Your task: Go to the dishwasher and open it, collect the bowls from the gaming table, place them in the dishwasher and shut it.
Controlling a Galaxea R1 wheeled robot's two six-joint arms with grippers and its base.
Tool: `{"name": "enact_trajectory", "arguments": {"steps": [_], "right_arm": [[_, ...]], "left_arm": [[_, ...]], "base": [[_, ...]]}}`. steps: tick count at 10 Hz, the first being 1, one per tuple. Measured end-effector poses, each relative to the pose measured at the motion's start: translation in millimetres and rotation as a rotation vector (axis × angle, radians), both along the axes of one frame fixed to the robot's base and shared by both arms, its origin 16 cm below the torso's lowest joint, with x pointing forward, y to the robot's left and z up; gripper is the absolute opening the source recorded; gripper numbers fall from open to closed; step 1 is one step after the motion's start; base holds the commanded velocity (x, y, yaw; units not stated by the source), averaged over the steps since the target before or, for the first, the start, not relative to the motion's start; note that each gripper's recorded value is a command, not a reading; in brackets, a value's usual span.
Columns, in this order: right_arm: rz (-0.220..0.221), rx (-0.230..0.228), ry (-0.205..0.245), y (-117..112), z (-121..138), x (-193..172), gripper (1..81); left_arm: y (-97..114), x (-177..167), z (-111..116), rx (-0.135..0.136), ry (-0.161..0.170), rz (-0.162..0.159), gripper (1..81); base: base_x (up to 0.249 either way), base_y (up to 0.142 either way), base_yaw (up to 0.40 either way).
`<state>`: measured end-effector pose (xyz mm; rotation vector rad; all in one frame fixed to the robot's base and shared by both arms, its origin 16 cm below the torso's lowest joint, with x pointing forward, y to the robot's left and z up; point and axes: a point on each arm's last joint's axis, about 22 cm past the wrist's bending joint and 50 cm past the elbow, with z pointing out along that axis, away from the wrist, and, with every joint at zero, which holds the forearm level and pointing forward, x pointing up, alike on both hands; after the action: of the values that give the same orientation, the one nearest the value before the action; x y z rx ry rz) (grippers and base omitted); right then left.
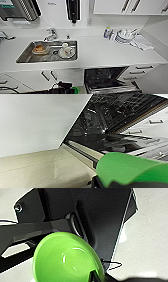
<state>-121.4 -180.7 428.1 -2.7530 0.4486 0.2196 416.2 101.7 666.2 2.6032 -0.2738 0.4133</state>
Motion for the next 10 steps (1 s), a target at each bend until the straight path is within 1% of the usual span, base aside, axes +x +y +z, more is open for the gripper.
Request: {"name": "enact_trajectory", "arguments": {"steps": [1, 2, 3, 4, 5, 6, 7, 8, 9, 10], "right_arm": [[0.0, 0.0, 0.002, 0.1, 0.2, -0.5, 1.0], [0.0, 0.001, 0.001, 0.4, 0.2, -0.3, 1.0], [-0.001, 0.001, 0.001, 0.4, 0.3, -0.3, 1.0], [-0.001, 0.002, 0.0, 0.6, 0.4, -0.1, 1.0], [-0.001, 0.001, 0.002, 0.2, 0.5, -0.7, 1.0], [-0.003, 0.002, 0.01, 0.4, 1.2, -4.6, 1.0], [-0.002, 0.002, 0.024, 0.4, 2.3, -10.4, 1.0], [-0.003, 0.002, 0.03, 0.3, 2.8, -12.8, 1.0], [-0.003, 0.002, 0.032, 0.7, 3.0, -13.2, 1.0], [-0.003, 0.003, 0.032, 0.8, 3.0, -13.2, 1.0]], "left_arm": [[-31.9, 6.8, 12.5, 0.002, -0.011, -0.03, 1.0], [-58.9, 14.8, 24.8, 0.013, -0.021, -0.058, 1.0], [-84.9, 24.0, 40.0, 0.017, -0.036, -0.084, 1.0], [-109.4, 33.7, 56.7, 0.013, -0.056, -0.113, 1.0], [-129.8, 40.9, 68.4, 0.013, -0.069, -0.132, 1.0], [-143.6, 44.8, 67.7, 0.023, -0.07, -0.149, 1.0], [-151.5, 46.0, 55.5, 0.042, -0.049, -0.143, 1.0], [-159.9, 48.5, 46.3, 0.061, -0.039, -0.138, 1.0], [-175.4, 50.8, 46.3, 0.058, -0.042, -0.142, 1.0], [-191.9, 51.5, 50.4, 0.046, -0.056, -0.151, 1.0]], "base": [[0.0, 0.0, 0.0], [0.0, 0.0, 0.0], [0.0, 0.0, 0.0], [0.0, 0.0, 0.0], [0.0, 0.0, 0.0], [0.0, 0.0, 0.0], [0.0, 0.0, 0.0], [0.0, 0.0, 0.0], [0.0, 0.0, 0.0], [0.0, 0.0, 0.0]]}}
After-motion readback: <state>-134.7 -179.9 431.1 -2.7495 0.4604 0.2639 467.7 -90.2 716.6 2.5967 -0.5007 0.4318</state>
